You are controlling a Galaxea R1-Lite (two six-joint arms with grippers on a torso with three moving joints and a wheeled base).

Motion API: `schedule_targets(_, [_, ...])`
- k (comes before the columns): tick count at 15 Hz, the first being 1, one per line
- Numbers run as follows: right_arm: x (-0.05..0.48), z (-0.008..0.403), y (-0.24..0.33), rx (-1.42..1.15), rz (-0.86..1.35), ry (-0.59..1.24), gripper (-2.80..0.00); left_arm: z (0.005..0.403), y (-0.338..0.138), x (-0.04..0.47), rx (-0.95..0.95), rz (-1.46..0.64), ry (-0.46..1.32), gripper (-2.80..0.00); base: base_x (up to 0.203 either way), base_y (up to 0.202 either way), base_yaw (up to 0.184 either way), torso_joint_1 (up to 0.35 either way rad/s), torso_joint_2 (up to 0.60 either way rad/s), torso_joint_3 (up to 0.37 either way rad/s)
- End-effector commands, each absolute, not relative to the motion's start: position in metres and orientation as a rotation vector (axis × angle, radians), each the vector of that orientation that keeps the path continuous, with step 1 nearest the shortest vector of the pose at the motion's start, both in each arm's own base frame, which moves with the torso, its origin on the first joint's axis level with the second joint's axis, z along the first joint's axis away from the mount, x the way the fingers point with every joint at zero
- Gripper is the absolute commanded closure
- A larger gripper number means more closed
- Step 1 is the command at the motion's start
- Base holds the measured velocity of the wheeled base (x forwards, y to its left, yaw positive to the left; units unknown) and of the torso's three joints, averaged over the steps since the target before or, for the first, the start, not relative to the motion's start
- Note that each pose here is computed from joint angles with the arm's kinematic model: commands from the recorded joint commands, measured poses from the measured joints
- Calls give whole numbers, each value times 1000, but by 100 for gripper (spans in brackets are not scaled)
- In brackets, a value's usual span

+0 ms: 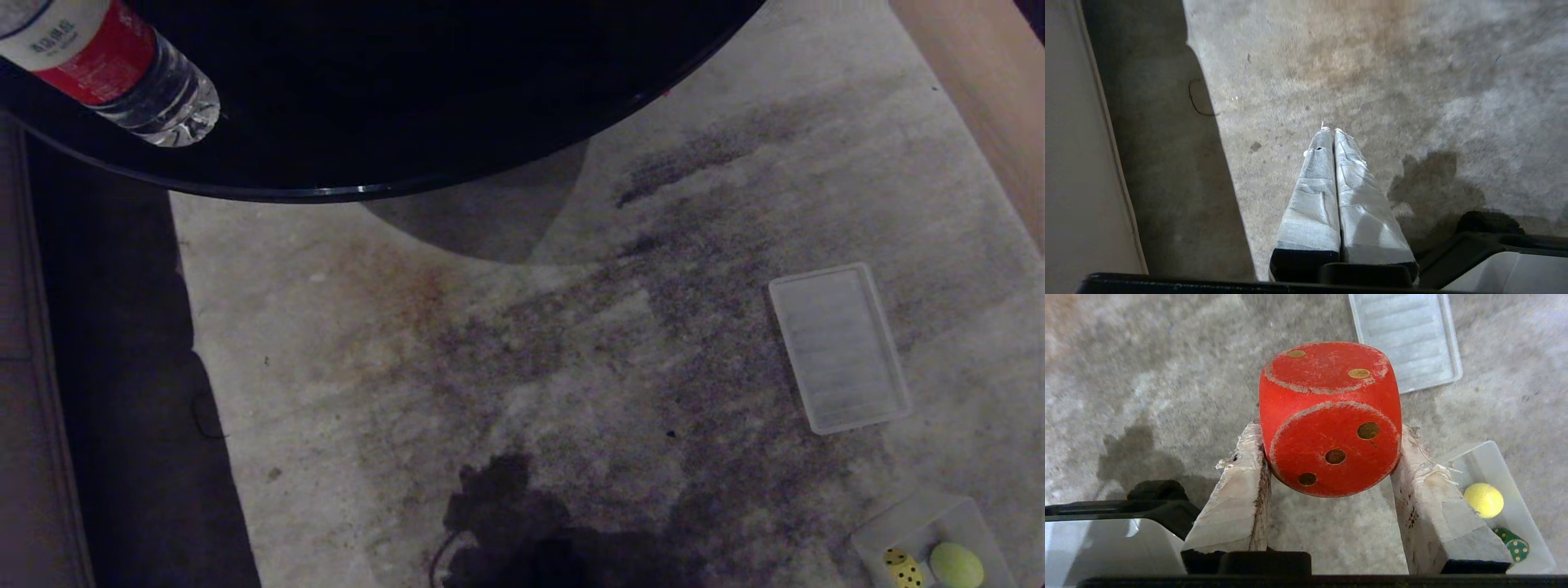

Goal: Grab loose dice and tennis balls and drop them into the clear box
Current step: Put the toys in the box

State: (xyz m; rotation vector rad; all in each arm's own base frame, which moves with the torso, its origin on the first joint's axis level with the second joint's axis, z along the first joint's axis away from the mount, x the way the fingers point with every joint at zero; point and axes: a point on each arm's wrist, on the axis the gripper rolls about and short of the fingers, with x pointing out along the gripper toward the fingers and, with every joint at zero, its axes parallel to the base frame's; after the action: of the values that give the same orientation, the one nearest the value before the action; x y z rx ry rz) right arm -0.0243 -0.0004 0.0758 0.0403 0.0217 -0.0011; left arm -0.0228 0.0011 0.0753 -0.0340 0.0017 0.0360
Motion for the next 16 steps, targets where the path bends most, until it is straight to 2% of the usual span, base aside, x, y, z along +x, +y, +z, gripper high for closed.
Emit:
schedule_targets(1, [-24, 76, 0, 40, -2, 25, 0, 75, 1, -23, -35, 37, 4, 0, 0, 0, 0, 2, 0, 198])
schedule_targets(16, [-24, 76, 0, 41, -2, 25, 0, 75, 1, -23, -35, 37, 4, 0, 0, 0, 0, 3, 2, 203])
